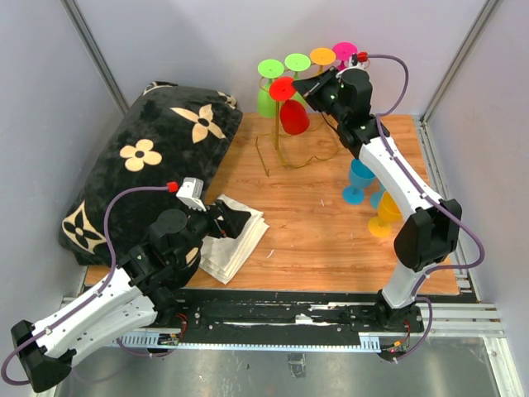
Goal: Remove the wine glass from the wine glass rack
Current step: Pick up the wine glass from the wine rack, then place the wine glass at the center of the board.
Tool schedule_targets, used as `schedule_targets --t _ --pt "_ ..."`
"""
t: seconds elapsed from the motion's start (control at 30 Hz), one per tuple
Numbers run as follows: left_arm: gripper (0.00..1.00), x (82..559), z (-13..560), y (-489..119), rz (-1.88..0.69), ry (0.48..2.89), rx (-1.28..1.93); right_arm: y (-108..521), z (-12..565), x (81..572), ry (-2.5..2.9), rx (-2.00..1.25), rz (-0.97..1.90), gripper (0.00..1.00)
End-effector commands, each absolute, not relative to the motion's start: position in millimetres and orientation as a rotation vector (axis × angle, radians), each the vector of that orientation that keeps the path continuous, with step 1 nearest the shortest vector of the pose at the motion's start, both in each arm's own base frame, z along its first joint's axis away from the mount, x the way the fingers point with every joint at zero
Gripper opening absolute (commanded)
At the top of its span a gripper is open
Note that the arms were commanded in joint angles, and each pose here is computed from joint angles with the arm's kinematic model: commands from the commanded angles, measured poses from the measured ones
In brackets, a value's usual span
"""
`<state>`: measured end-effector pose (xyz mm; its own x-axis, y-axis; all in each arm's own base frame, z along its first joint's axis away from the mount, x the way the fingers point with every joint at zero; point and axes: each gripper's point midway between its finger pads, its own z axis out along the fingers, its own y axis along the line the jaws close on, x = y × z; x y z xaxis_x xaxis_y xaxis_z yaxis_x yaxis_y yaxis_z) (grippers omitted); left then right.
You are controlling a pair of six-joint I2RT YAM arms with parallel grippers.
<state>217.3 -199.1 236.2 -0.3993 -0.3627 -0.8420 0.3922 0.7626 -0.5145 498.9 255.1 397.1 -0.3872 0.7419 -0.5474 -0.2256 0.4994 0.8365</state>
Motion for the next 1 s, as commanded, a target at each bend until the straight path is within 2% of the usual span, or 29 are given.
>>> schedule_targets --t 0.0,0.4,0.63,0.97 --pt "1.0 221.2 244.2 -196.8 -0.821 1.771 -0.007 237.1 415.6 490.6 1.606 0.448 1.096 0.01" --pt "1.0 219.1 245.8 -198.0 -0.842 1.767 -0.011 235.6 413.9 475.8 1.61 0.42 1.124 0.01" --pt "1.0 212.8 253.9 -204.3 -0.91 1.74 0.009 243.9 433.5 451.0 1.598 0.245 1.195 0.01" --pt "1.0 206.0 265.1 -213.6 -1.021 1.691 0.006 231.3 404.7 370.5 1.632 0.047 1.219 0.01"
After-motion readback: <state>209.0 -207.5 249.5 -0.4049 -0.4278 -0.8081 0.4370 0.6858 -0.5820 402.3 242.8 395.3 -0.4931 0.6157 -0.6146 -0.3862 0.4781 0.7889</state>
